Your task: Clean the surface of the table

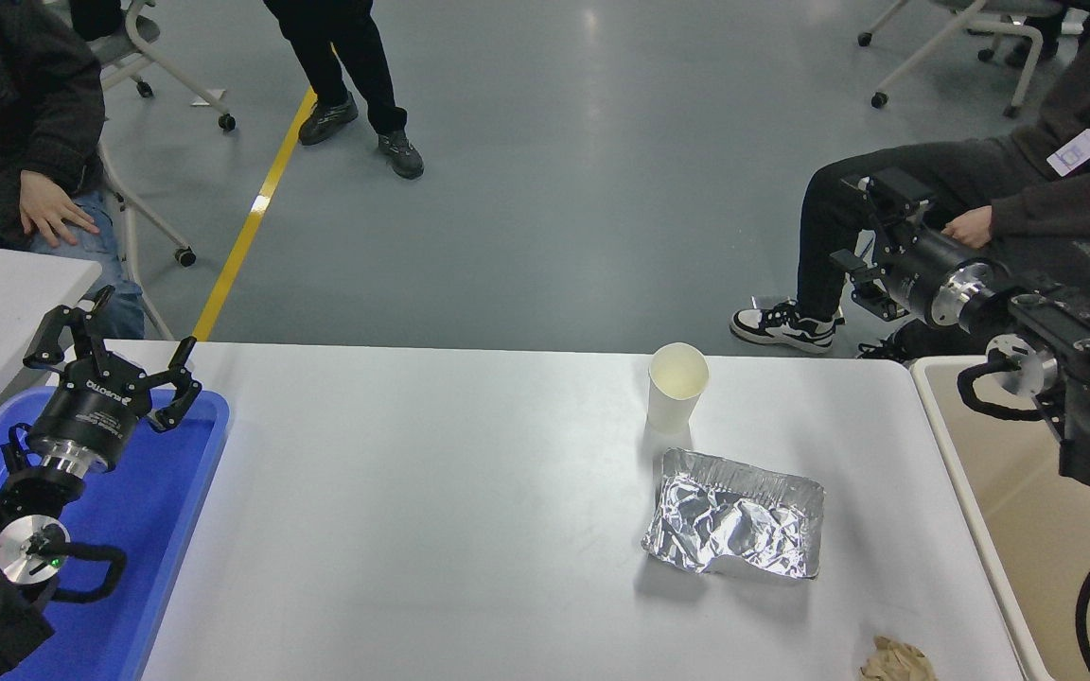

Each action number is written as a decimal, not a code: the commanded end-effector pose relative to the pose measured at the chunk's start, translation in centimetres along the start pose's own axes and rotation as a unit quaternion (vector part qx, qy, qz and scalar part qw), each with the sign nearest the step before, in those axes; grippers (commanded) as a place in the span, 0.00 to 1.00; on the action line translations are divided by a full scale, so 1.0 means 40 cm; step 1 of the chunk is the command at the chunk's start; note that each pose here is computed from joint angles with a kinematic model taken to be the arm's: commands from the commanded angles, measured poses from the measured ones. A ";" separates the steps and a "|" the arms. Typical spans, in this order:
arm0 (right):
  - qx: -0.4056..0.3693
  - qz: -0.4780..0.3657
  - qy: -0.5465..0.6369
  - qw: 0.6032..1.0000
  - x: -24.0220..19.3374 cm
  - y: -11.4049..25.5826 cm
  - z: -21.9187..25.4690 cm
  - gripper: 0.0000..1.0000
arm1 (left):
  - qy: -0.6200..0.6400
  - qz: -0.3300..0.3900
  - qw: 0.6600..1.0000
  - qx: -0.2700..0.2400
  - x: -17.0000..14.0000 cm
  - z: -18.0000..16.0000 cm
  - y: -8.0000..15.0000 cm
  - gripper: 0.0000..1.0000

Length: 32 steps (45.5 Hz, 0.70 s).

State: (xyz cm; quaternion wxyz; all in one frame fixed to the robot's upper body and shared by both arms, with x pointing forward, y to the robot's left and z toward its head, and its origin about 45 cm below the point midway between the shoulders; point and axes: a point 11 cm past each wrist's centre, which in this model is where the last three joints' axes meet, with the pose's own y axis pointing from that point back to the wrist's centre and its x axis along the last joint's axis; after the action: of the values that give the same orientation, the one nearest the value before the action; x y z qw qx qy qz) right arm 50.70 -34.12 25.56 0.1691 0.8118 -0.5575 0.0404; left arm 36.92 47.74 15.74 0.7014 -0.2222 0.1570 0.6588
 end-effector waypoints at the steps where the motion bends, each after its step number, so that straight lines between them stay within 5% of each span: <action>1: -0.025 -0.084 0.089 0.992 -0.036 -0.016 -0.059 0.98 | 0.000 0.000 1.000 0.000 0.000 0.000 0.000 1.00; 21: -0.088 -0.259 0.327 0.904 -0.336 -0.113 -0.083 0.98 | 0.000 0.000 1.000 0.000 0.000 0.000 0.000 1.00; 32: -0.124 -0.273 0.400 0.866 -0.388 -0.132 -0.049 0.98 | 0.000 0.000 1.000 0.000 0.000 0.000 0.000 1.00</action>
State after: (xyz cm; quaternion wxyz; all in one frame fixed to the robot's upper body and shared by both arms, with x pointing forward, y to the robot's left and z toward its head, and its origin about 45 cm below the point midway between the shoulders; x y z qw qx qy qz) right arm 50.42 -20.75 23.98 0.4129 0.8491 -0.2638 0.1973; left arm 36.92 47.74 15.74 0.7013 -0.2224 0.1570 0.6588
